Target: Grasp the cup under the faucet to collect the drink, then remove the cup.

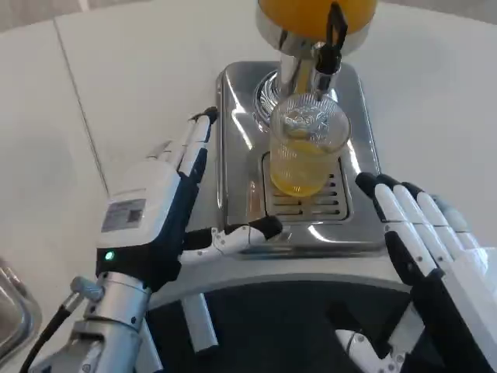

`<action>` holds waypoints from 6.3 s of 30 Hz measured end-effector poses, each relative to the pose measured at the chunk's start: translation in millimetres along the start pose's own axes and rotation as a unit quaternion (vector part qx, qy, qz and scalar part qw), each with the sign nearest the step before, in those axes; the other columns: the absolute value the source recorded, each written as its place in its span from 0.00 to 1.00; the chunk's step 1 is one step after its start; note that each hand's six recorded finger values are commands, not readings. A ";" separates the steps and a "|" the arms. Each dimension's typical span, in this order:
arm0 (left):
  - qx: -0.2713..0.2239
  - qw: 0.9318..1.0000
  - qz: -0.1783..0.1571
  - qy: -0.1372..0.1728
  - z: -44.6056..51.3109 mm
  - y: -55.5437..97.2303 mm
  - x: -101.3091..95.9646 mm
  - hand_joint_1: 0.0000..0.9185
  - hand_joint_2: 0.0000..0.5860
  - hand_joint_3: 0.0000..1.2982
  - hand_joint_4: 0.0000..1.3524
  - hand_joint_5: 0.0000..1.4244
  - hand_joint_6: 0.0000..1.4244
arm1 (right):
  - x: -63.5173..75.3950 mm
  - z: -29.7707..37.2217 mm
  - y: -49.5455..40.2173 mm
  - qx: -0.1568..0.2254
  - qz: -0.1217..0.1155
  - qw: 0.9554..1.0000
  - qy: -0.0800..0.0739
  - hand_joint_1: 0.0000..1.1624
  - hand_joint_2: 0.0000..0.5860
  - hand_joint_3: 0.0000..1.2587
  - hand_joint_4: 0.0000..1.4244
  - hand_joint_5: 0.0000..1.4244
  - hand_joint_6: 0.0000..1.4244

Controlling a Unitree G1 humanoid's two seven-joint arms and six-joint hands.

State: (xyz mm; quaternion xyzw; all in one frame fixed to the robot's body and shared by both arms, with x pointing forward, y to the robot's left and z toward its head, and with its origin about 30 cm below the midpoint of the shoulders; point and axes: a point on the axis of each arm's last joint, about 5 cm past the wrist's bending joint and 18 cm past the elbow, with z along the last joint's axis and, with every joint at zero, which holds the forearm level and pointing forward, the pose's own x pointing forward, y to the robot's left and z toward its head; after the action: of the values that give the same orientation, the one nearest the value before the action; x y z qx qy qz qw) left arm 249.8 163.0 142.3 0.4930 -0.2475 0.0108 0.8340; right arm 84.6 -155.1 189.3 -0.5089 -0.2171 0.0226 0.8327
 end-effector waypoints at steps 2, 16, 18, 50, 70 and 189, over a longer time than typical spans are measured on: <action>-0.009 1.000 -0.002 -0.006 1.1 -2.1 1.7 0.11 0.07 0.00 0.00 0.11 0.12 | -0.8 -2.2 3.0 0.002 0.010 1.000 0.000 0.38 0.74 0.00 0.00 0.00 0.00; -0.032 0.998 0.000 -0.046 12.9 -14.1 22.8 0.17 0.07 0.00 0.00 0.13 0.13 | -14.1 -8.5 17.2 0.024 0.058 0.998 0.007 0.36 0.73 0.00 0.00 0.00 0.00; -0.029 0.999 -0.005 -0.046 12.0 -16.0 28.1 0.17 0.07 0.00 0.00 0.14 0.14 | -14.2 -8.3 17.6 0.027 0.057 0.998 0.008 0.36 0.73 0.00 0.00 0.00 0.00; -0.029 0.998 -0.018 -0.061 20.9 -28.2 59.9 0.23 0.08 0.04 0.07 0.28 0.30 | -2.9 -1.3 12.5 0.056 0.063 0.996 0.019 0.33 0.72 0.00 0.00 0.00 0.00; -0.041 0.997 -0.011 -0.060 35.3 -35.5 77.5 0.24 0.08 0.06 0.09 0.29 0.30 | -1.3 -4.4 12.0 0.071 0.062 0.995 0.031 0.34 0.71 0.00 0.00 0.00 0.02; -0.070 0.984 0.161 0.006 5.2 47.4 -59.2 0.84 0.00 0.88 0.94 1.00 1.00 | -1.0 -11.0 -23.7 -0.101 0.101 0.986 -0.081 0.20 0.85 0.00 0.00 0.00 0.00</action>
State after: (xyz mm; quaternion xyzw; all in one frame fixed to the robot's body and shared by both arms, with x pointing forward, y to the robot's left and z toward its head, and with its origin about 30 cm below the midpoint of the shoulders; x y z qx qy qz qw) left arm 183.4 196.4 158.0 0.3869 -0.3185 0.1301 0.8556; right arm 83.6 -176.1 205.0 -0.6062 -0.2325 0.1262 0.7500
